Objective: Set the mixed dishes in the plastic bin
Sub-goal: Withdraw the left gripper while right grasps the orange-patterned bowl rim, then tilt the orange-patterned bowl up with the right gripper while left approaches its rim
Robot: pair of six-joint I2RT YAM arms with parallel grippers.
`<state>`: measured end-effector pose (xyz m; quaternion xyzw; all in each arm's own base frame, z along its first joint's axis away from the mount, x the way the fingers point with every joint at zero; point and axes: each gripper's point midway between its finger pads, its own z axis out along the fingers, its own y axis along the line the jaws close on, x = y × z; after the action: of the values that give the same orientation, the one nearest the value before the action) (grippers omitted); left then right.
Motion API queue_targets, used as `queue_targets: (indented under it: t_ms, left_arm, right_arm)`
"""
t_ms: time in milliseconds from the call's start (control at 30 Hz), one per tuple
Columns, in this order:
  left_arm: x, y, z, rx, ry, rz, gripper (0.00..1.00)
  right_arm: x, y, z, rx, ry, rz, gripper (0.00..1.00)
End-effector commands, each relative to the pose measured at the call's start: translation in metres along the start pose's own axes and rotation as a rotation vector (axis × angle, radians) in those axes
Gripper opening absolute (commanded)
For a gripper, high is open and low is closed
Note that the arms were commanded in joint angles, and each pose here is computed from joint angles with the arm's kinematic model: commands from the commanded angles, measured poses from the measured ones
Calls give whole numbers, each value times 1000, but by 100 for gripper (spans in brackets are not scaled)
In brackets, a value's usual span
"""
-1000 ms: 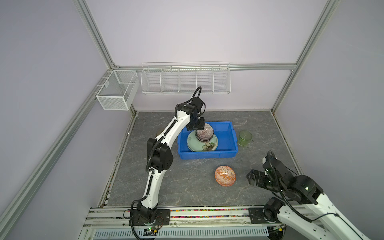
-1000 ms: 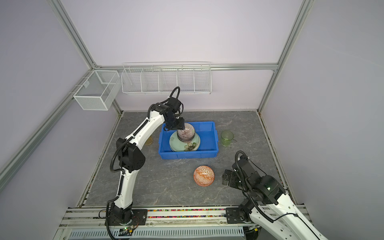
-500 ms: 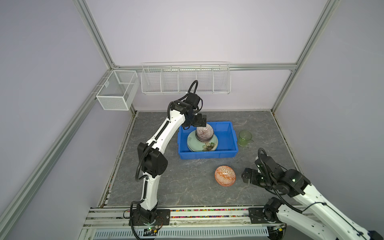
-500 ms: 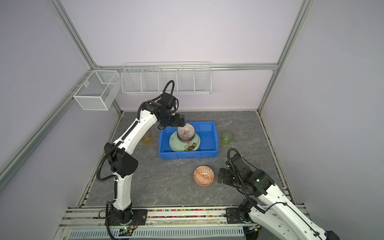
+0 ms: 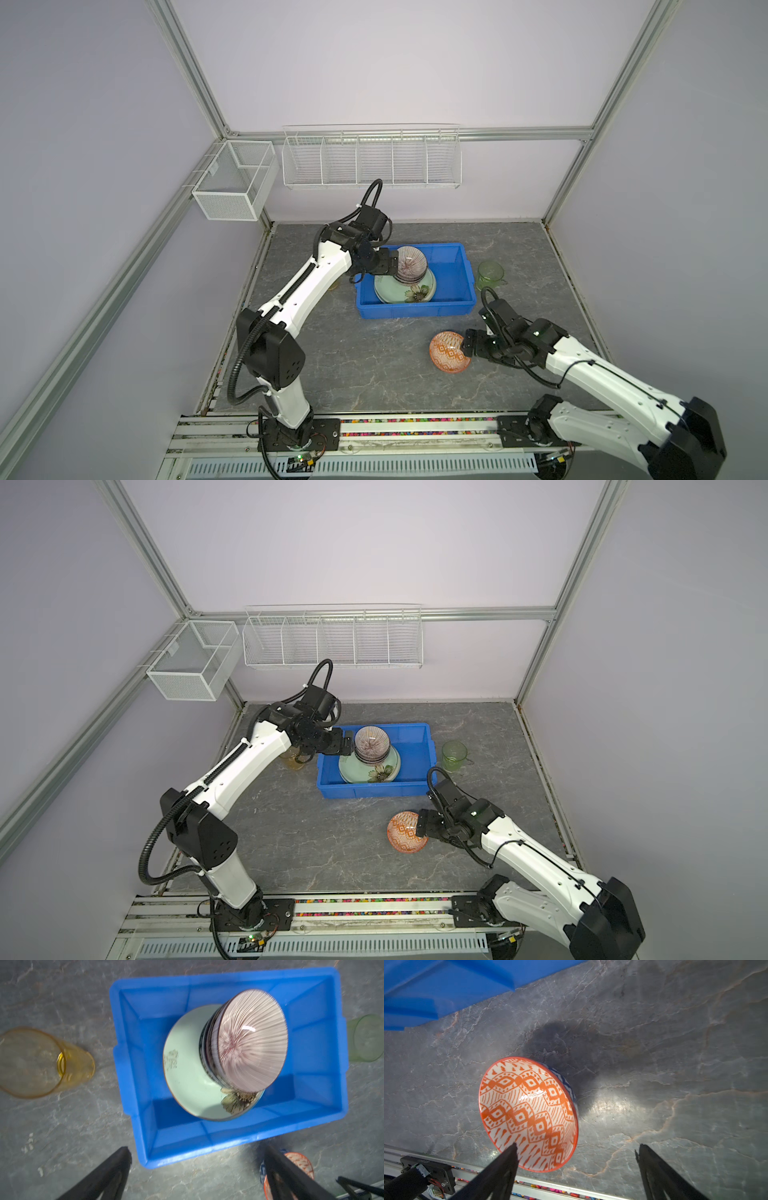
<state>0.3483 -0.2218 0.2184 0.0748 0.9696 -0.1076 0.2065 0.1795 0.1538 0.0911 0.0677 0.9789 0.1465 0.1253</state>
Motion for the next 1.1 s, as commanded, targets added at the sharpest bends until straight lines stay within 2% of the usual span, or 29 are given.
queue_targets:
  t_ms: [0,467,733,1067]
  left_arm:
    - [12,14,-11,-30,-32,-43,99]
    - [101,48,-36,9,-49,-201,99]
    - [136,68,-45,-19,-48,-265,99]
    - [153,72,-46,1,-38,-316,99]
  right_arm:
    - [0,10,14,-27,20,-28,88]
    - [3,11,47,17,107,-100,46]
    - [5,11,49,10,112,-124,32]
    - [3,12,48,19,115,-149,17]
